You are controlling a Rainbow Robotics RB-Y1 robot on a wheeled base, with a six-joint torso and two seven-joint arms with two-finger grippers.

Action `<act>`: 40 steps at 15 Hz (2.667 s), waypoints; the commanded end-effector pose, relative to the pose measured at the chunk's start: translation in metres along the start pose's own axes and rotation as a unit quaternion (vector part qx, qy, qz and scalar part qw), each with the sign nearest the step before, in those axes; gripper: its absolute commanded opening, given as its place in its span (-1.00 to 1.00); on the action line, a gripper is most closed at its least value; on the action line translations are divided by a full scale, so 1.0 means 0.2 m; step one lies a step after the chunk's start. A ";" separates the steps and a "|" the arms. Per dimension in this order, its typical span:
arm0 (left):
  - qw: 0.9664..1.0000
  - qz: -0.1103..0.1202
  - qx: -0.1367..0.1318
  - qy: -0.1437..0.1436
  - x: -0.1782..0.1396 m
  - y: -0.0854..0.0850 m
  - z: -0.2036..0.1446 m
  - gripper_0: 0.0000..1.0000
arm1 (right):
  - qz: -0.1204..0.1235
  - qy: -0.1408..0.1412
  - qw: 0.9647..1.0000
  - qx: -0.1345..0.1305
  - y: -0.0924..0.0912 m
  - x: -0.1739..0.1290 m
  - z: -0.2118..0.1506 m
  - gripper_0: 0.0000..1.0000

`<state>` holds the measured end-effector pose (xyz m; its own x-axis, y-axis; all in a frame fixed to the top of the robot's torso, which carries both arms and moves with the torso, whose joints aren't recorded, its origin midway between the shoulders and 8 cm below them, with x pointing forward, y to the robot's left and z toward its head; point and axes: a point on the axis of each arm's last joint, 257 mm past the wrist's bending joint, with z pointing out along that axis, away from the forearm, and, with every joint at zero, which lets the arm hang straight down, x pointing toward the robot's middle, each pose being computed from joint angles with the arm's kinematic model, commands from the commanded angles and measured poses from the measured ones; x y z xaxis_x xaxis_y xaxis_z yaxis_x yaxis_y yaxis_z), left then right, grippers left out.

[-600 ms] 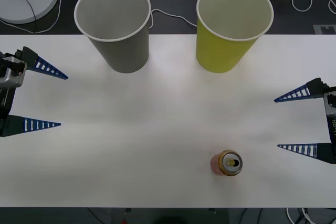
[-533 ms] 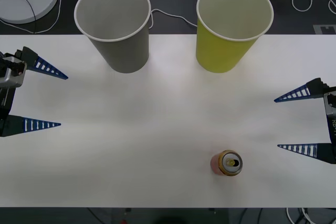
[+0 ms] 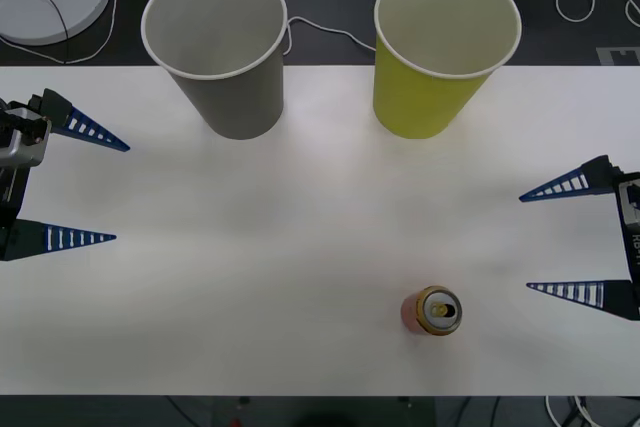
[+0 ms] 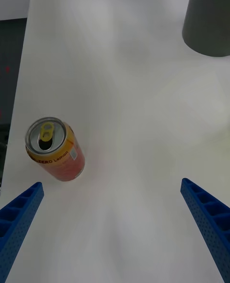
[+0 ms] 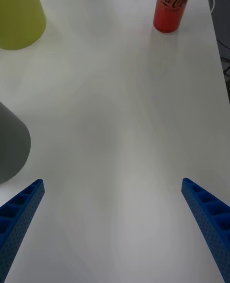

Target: Put the can into the green bin and the plastic bottle into the gray bin

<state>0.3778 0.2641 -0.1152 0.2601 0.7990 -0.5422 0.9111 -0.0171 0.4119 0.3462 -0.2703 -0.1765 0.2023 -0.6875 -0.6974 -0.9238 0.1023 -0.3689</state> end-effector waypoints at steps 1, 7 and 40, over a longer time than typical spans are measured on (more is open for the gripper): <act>1.000 0.000 0.000 0.000 0.00 0.00 0.00 1.00 | -0.006 0.005 1.000 0.000 -0.01 0.03 -0.01 1.00; 1.000 0.000 0.000 0.000 0.00 0.00 0.00 1.00 | -0.061 -0.002 0.998 0.000 -0.01 0.14 -0.03 1.00; 1.000 0.000 0.000 0.000 0.00 0.00 0.00 1.00 | 0.033 -0.210 0.977 0.005 0.45 0.38 0.51 1.00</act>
<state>0.3778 0.2641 -0.1152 0.2601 0.7989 -0.5423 0.9111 -0.0171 0.4118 0.3091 -0.2426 -0.3244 0.2623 -0.3258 -0.9083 -0.9385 0.1330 -0.3187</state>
